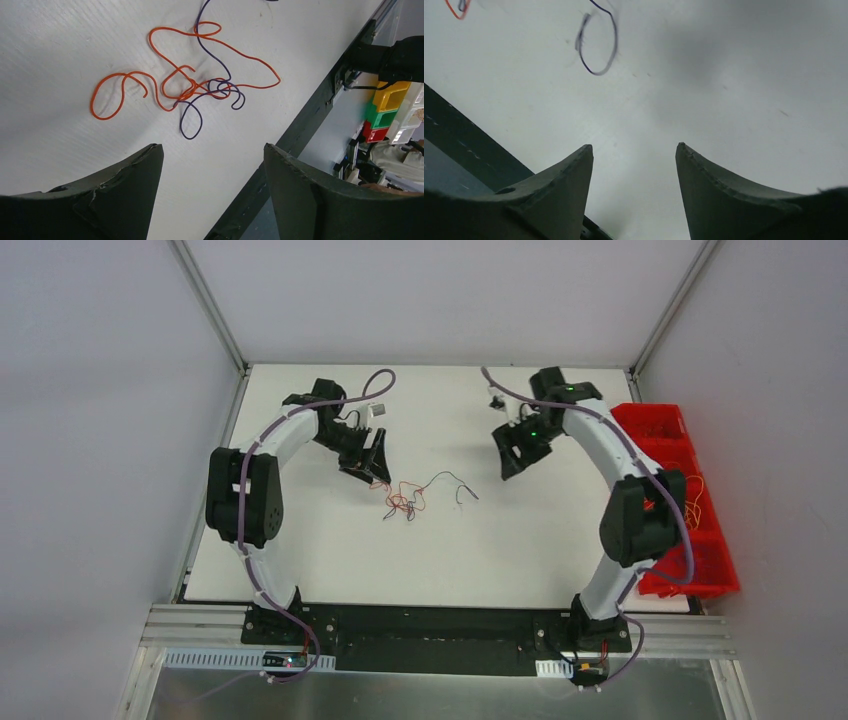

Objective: Untangle the cables

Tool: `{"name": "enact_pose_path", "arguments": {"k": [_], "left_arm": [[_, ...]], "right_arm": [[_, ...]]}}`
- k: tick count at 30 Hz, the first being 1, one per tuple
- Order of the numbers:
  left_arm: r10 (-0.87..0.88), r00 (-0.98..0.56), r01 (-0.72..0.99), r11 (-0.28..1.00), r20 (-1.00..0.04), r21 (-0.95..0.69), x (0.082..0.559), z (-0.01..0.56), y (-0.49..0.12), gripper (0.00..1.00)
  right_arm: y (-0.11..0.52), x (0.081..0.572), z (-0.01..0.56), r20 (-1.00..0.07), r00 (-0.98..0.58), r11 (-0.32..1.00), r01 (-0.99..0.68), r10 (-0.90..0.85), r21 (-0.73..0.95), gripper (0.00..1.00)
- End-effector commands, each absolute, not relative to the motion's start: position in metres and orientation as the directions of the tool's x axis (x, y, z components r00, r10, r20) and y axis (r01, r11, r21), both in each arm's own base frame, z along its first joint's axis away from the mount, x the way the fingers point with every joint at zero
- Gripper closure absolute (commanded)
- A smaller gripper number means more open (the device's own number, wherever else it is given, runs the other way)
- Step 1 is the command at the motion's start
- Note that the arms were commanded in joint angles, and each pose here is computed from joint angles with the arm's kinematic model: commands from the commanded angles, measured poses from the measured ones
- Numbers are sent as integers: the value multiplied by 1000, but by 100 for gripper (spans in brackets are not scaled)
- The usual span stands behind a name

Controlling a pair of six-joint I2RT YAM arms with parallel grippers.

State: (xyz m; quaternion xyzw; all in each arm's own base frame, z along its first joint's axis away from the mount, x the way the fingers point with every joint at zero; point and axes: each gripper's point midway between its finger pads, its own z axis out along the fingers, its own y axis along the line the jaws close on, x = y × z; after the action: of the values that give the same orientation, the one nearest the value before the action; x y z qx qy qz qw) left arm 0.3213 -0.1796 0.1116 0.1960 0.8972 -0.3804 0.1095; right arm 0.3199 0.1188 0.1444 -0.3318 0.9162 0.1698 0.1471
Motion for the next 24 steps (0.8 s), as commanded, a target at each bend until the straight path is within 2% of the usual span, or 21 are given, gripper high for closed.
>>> {"name": "enact_pose_path", "arguments": {"k": [1,6,12,14,17,19,21,24], "left_arm": [[238,-928,372,647,-287,-666,318,103,-179,27],[180,-956,293,652,-233,-699,325,82,-191,32],[198,-965,262,641,-174,-721,320,50,-214,36],[191,-968,247,647,-161,-722,321,40,-220,36],[165,-977,211,663,-135,-718,326,26,-227,39],[151,-982,188,680,-115,-708,329,18,-229,47],[141,-985,169,688,-98,-705,330,13,-229,60],[121,-986,165,714,-111,-680,334,14,-221,85]], "right_arm": [[200,331,131,-415,-749,677,-654,-516,338,36],[240,332,96,-383,-728,639,-684,-569,351,39],[255,330,59,-330,-742,648,-671,-584,361,46],[254,331,49,-316,-750,660,-661,-581,357,52],[251,330,40,-293,-759,675,-651,-581,348,71],[245,327,37,-279,-764,688,-646,-582,331,86],[234,323,37,-267,-768,701,-640,-582,314,99],[212,315,42,-241,-780,721,-626,-577,297,100]]}}
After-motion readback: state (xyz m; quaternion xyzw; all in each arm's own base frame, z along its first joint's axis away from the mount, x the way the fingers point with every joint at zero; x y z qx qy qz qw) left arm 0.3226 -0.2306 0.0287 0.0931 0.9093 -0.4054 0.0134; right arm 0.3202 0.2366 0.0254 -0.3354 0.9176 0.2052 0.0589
